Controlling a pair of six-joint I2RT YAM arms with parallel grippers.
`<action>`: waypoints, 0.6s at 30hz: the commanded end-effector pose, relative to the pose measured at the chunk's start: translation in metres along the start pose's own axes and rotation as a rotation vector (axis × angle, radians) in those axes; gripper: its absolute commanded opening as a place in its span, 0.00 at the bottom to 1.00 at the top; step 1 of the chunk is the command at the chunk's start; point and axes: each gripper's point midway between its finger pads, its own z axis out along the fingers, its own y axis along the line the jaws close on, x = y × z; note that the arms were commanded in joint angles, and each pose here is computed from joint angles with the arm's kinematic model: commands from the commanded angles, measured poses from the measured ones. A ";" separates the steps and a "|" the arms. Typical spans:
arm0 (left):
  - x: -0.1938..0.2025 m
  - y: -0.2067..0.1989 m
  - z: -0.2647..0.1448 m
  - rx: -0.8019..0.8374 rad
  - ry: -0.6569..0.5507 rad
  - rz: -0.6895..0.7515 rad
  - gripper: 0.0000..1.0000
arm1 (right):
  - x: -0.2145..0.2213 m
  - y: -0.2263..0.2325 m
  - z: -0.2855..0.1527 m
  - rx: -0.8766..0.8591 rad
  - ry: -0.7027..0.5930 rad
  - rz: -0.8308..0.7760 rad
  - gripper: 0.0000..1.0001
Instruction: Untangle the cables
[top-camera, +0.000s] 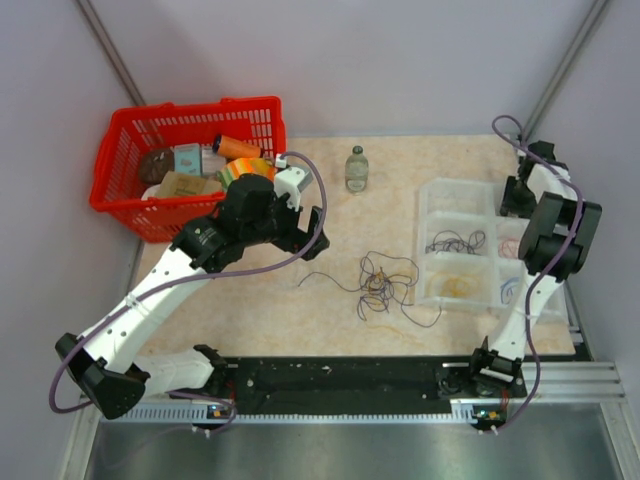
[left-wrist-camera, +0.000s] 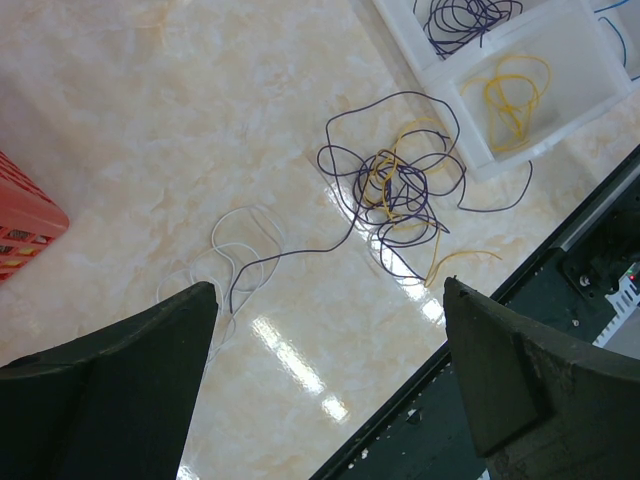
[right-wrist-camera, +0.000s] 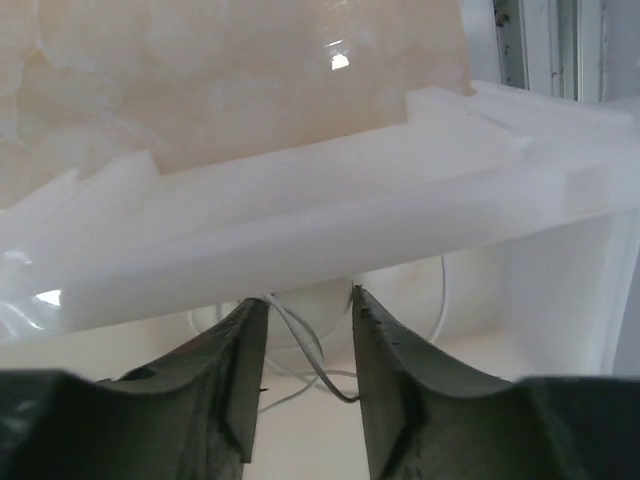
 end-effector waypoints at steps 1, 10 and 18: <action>-0.009 0.000 -0.001 -0.001 -0.037 -0.003 0.98 | -0.002 0.000 0.006 0.039 -0.003 -0.004 0.30; -0.009 0.000 -0.001 -0.001 -0.037 -0.003 0.98 | -0.090 -0.011 -0.124 0.102 -0.384 0.094 0.00; -0.009 0.000 -0.001 -0.001 -0.037 -0.003 0.98 | -0.062 0.028 -0.182 -0.002 -0.407 0.119 0.00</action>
